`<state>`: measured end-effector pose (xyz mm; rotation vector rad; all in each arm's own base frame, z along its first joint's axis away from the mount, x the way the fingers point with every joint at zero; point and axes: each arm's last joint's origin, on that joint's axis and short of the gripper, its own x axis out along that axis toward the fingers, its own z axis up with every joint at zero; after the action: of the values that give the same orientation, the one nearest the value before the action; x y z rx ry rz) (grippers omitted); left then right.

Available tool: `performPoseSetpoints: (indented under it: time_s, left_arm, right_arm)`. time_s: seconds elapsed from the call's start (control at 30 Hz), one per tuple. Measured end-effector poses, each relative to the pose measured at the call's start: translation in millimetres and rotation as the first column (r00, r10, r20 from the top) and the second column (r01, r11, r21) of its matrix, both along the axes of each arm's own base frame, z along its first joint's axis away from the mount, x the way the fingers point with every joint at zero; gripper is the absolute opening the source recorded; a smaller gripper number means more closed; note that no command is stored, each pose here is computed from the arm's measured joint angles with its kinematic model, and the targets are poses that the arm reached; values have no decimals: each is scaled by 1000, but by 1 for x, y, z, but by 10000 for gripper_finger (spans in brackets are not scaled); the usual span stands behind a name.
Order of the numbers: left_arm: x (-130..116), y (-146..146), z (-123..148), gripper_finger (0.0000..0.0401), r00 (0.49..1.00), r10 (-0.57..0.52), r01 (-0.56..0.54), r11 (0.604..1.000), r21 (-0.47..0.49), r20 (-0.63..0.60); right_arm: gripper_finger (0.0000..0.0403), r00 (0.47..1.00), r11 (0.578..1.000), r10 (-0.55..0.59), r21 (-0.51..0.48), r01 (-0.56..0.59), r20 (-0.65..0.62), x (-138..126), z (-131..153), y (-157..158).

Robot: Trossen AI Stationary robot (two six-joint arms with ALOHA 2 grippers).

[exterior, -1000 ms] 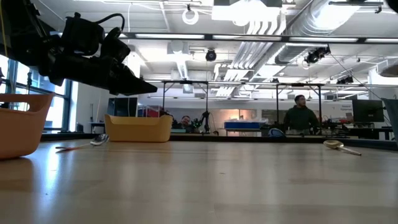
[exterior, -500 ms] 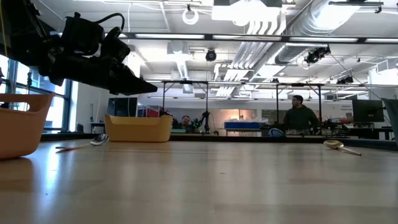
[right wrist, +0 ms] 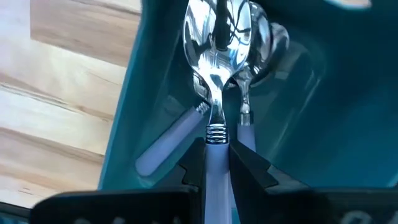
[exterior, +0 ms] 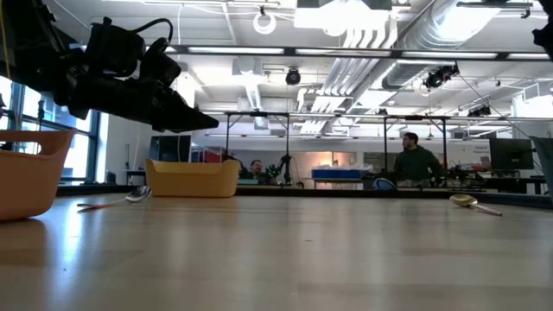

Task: Sort silverware by color (type)
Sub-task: Put the violet spoon into the blue bin, then put the orange spoon into the yellow bin

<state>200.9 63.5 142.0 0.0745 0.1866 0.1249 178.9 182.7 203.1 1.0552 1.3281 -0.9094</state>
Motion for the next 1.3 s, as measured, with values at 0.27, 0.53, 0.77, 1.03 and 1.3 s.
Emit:
performPoseSetpoints:
  time_s: [0.27, 0.53, 0.77, 1.03, 1.3]
  left_arm:
    - [0, 0, 0, 0, 1000, 0, 0, 1000, 0, 0]
    - [0, 0, 0, 0, 1000, 0, 0, 1000, -2, 0]
    - [0, 0, 0, 0, 1000, 2, -2, 1000, -15, 1]
    - [0, 0, 0, 0, 1000, 3, -3, 1000, -15, 1]
    - [0, 0, -1, 0, 1000, 1, -1, 1000, -19, -10]
  right_arm:
    - [37, 996, 996, 86, -12, -86, 2, 9, -2, -8]
    - [73, 990, 989, 144, -18, -144, 7, 13, -2, -12]
    - [98, 977, 977, 211, 47, -209, -29, 11, -1, -10]
    - [16, 940, 938, 335, -113, -327, 69, 26, 27, -15]
    - [4, 863, 819, 500, -365, -444, 72, 51, 29, -48]
